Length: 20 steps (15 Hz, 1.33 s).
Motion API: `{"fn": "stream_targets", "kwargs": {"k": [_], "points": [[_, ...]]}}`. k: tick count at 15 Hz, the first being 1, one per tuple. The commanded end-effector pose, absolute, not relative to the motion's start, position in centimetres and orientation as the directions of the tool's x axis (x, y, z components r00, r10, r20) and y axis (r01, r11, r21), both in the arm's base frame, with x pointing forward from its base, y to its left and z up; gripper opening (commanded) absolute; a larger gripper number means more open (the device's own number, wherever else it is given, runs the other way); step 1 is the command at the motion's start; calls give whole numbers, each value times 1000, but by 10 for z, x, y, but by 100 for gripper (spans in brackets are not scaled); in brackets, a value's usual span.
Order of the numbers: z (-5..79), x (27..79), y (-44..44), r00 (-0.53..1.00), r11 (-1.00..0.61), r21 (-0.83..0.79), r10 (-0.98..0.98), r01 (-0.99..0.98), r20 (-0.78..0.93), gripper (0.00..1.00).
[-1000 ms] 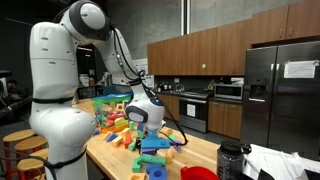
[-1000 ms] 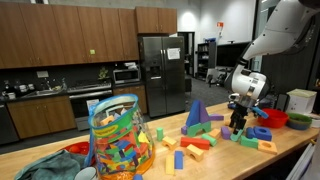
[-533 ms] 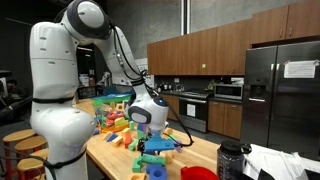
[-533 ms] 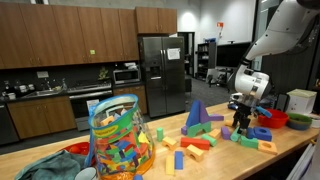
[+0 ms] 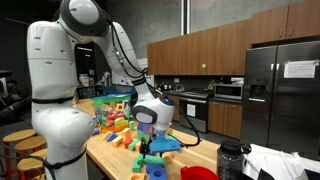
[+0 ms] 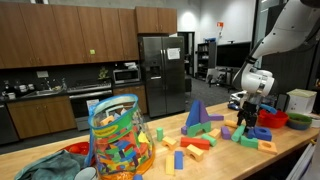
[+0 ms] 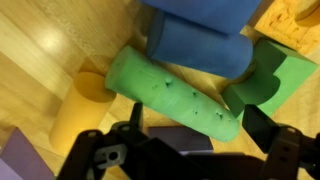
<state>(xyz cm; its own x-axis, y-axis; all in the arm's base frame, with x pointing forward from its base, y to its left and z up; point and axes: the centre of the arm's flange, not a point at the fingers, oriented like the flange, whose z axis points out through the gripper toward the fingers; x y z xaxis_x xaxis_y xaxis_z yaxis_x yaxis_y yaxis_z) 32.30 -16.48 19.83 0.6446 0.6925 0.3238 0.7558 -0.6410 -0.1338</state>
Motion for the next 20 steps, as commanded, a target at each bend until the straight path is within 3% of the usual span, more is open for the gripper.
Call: {"fn": "stream_targets", "kwargs": {"k": [1,10,20], "points": [[228,284,-159,587,-581,-129,735,803,341,100],[230,281,-162,459,-436,-148,821,888,340,100],[218,315,-169,446,-414,-166,832,895,331,100]]}}
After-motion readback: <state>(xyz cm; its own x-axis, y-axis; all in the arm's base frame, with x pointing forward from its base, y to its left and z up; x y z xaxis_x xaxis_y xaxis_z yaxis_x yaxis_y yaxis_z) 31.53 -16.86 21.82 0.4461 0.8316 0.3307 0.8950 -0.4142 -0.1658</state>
